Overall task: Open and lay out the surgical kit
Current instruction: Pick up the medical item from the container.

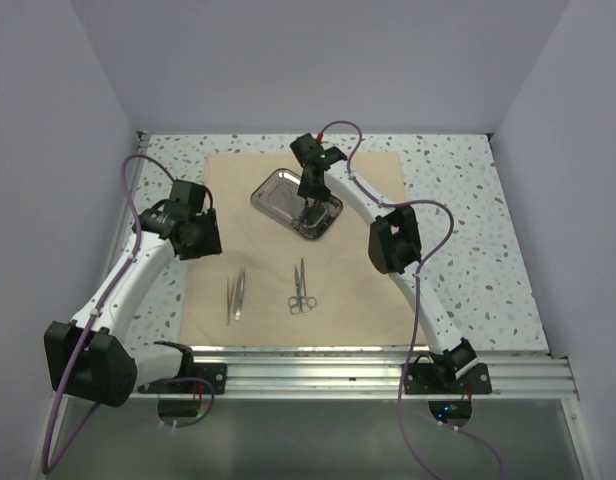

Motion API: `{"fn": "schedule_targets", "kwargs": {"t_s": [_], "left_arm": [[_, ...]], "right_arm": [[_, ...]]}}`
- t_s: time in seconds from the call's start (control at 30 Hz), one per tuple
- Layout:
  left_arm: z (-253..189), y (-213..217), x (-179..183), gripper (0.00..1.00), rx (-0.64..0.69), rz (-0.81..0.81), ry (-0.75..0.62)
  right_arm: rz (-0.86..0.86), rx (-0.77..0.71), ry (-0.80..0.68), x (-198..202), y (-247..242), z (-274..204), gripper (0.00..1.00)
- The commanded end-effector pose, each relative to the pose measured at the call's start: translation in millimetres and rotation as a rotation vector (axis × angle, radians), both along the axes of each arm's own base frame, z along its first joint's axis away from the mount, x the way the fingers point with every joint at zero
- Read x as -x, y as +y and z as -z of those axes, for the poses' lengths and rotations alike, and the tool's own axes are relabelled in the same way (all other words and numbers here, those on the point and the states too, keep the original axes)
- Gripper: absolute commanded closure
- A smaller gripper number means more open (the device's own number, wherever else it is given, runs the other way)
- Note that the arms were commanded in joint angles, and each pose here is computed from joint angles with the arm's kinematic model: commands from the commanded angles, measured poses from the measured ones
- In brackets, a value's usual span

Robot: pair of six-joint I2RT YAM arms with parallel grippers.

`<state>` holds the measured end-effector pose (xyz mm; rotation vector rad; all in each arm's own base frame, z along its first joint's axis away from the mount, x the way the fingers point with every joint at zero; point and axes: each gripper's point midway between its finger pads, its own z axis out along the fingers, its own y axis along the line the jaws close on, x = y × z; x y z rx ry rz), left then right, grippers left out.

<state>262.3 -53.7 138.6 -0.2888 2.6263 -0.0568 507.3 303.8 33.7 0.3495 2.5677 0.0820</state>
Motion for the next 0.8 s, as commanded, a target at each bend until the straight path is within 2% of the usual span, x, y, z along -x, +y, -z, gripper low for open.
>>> {"fn": "schedule_targets", "kwargs": {"t_s": [0.0, 0.3, 0.4, 0.5, 0.77], "left_arm": [[-4, 7, 0, 0.47, -0.033, 0.010, -0.013], [-4, 10, -5, 0.46, -0.047, 0.029, -0.011], [-2, 11, -7, 0.46, -0.052, 0.029, -0.006], [0, 15, -10, 0.46, -0.061, 0.028, -0.001], [5, 21, -17, 0.46, -0.067, 0.025, 0.012]], "right_arm": [[0.038, 0.018, 0.013, -1, -6, 12, 0.57], [0.086, 0.038, 0.033, -7, -21, 29, 0.59], [0.083, 0.037, 0.037, -10, -21, 35, 0.62], [0.075, 0.029, 0.055, -8, -19, 43, 0.76], [0.050, 0.046, 0.107, 0, -22, 60, 1.00]]}}
